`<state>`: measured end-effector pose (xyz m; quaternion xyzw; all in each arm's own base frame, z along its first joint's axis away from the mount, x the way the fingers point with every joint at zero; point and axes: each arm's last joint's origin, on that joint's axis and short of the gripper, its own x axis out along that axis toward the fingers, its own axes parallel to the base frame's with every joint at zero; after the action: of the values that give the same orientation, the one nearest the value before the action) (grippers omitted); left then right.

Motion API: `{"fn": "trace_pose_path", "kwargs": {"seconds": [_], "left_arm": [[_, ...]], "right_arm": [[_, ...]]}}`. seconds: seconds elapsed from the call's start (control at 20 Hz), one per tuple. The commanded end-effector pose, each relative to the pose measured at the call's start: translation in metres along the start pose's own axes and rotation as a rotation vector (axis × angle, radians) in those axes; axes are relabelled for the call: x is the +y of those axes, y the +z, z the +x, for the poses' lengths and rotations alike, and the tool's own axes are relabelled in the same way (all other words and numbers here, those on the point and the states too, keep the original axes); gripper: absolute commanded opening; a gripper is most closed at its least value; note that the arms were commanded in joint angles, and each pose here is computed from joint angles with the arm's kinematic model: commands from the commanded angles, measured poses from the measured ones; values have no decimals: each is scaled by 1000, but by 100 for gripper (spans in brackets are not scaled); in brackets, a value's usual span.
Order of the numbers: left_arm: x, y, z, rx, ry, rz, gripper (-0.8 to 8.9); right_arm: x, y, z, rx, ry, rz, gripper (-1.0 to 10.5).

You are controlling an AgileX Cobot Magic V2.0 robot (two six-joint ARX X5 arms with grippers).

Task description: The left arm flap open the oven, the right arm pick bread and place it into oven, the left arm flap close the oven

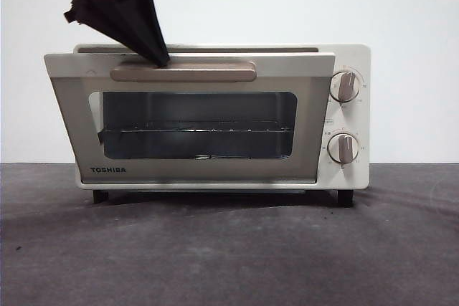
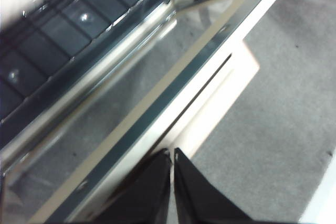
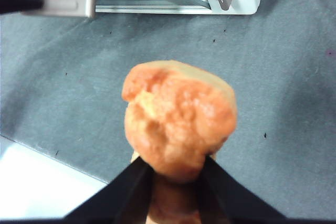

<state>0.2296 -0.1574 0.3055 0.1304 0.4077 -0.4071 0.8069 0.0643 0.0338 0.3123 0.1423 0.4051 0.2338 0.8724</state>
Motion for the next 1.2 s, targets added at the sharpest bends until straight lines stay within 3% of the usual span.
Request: {"fn": "trace_pose_path", "kwargs": {"seconds": [0.05,1.2], "left_arm": [[0,-6,6,-1,14,-28,16],[-22,-67,41,51,-35,-99,16]], "right_arm": [[3,3,-4,-22,13,-2,101],[3,3,-4,-22,12,-2,101]]}}
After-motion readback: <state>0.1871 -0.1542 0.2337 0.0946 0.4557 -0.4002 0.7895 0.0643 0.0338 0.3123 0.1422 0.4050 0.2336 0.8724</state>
